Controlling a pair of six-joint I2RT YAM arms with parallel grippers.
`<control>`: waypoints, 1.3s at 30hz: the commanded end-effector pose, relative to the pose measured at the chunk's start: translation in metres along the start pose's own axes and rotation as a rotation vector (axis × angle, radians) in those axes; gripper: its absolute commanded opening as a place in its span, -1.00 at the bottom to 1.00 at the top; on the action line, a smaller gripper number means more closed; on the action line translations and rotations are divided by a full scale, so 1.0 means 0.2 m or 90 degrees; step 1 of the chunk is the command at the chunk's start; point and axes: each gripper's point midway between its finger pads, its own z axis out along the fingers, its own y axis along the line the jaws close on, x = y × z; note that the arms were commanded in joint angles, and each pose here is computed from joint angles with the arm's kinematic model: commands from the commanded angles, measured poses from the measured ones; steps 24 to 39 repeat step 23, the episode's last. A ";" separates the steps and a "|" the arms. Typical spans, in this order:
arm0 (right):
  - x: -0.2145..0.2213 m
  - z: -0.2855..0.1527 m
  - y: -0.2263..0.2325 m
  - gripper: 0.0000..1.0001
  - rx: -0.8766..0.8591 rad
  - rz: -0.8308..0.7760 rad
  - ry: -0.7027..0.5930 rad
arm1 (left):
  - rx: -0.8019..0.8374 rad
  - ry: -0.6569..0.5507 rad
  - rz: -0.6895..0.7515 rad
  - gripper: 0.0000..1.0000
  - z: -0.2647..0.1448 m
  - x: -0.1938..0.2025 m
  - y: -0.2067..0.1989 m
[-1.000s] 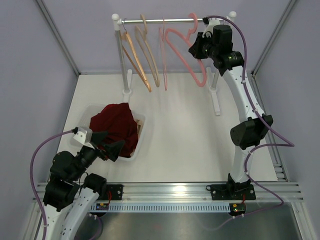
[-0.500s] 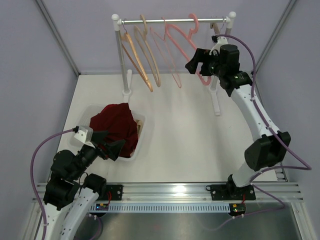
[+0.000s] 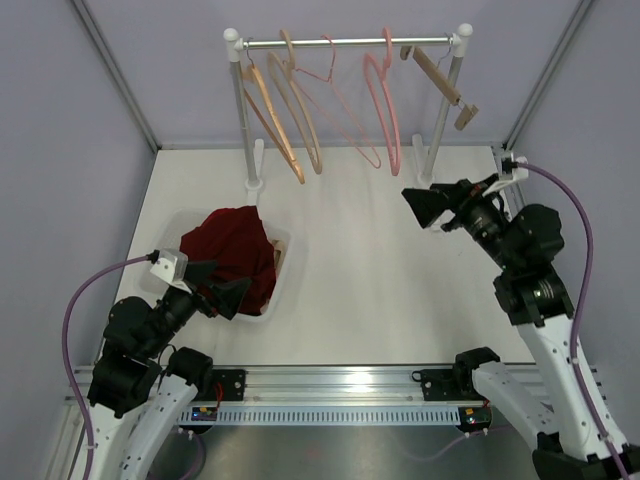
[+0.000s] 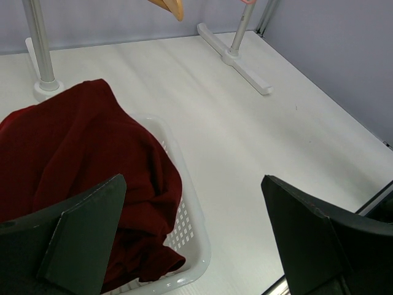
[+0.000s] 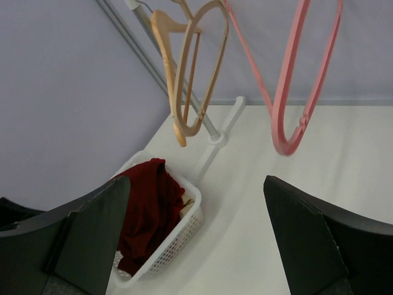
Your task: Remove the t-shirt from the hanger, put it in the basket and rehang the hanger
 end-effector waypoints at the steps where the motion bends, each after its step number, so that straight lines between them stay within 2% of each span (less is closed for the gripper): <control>1: 0.03 -0.18 0.11 0.99 -0.059 0.048 -0.039 | -0.001 -0.022 0.011 0.98 0.01 -0.05 0.00; 7: 0.14 -0.45 0.05 0.99 0.002 0.058 -0.074 | -0.009 -0.035 0.015 0.98 -0.01 -0.06 0.01; 10: 0.13 -0.63 0.04 0.99 0.024 0.048 -0.131 | -0.014 -0.047 0.014 0.98 -0.02 -0.07 0.01; 14: 0.15 -0.73 0.00 0.99 0.062 0.045 -0.153 | -0.022 -0.049 0.008 0.98 -0.02 -0.06 0.03; 21: 0.21 -0.80 -0.06 0.99 0.105 0.053 -0.150 | -0.040 -0.056 -0.002 0.98 -0.03 -0.05 0.05; 39: 0.21 -0.80 -0.07 0.99 0.108 0.057 -0.151 | -0.046 -0.056 -0.003 0.98 -0.03 -0.06 0.06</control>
